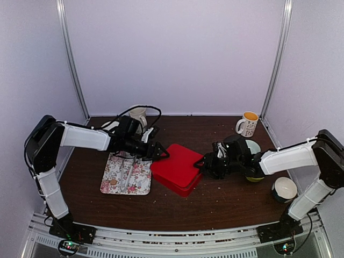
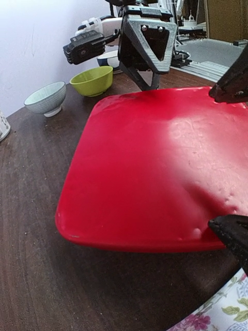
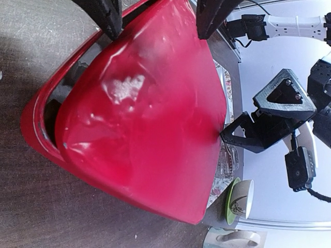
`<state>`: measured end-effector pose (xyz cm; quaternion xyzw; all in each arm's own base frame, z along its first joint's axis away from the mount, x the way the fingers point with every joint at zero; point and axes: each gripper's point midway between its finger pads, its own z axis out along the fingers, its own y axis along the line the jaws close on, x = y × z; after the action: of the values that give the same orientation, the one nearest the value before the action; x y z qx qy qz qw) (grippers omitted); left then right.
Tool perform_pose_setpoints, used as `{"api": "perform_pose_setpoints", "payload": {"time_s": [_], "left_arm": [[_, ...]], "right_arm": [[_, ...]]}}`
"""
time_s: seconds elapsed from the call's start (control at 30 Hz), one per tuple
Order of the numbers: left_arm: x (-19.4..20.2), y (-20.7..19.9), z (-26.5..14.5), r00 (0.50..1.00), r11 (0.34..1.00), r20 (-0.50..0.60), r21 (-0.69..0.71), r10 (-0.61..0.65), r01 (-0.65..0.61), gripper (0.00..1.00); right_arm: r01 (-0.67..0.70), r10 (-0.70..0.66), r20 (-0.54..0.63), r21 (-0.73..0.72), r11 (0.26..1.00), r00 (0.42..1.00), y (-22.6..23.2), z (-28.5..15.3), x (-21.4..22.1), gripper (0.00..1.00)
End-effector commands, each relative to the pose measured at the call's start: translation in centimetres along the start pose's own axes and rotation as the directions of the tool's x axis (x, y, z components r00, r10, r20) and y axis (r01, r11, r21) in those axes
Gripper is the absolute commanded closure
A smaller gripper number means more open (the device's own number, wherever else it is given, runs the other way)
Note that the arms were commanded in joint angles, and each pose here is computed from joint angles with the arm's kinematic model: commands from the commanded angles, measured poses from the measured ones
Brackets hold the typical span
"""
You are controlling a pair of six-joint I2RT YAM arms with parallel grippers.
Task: Pack the chocolate
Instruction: Pick up the box lid from the packing box.
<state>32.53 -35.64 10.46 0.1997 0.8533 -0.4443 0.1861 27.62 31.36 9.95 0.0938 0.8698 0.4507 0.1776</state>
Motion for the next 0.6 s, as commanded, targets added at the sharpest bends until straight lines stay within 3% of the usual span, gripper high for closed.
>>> {"api": "perform_pose_setpoints", "payload": {"time_s": [0.0,0.33,0.57], "left_arm": [[-0.8,-0.4,0.7,1.0,0.999,0.007,0.036,0.021,-0.022,0.23],[-0.4,0.7,0.4,1.0,0.999,-0.015,-0.033,0.022,-0.022,0.26],[-1.1,0.2,-0.9,0.999,0.999,0.043,-0.045,0.024,-0.022,0.26]], "right_arm": [[0.014,-0.014,0.008,-0.056,0.998,1.0,1.9,0.3,-0.5,0.53],[0.068,-0.069,0.001,-0.106,0.992,0.998,4.2,0.1,-0.7,0.55],[0.095,-0.096,-0.003,-0.086,0.992,0.995,4.0,0.3,-0.8,0.56]]}}
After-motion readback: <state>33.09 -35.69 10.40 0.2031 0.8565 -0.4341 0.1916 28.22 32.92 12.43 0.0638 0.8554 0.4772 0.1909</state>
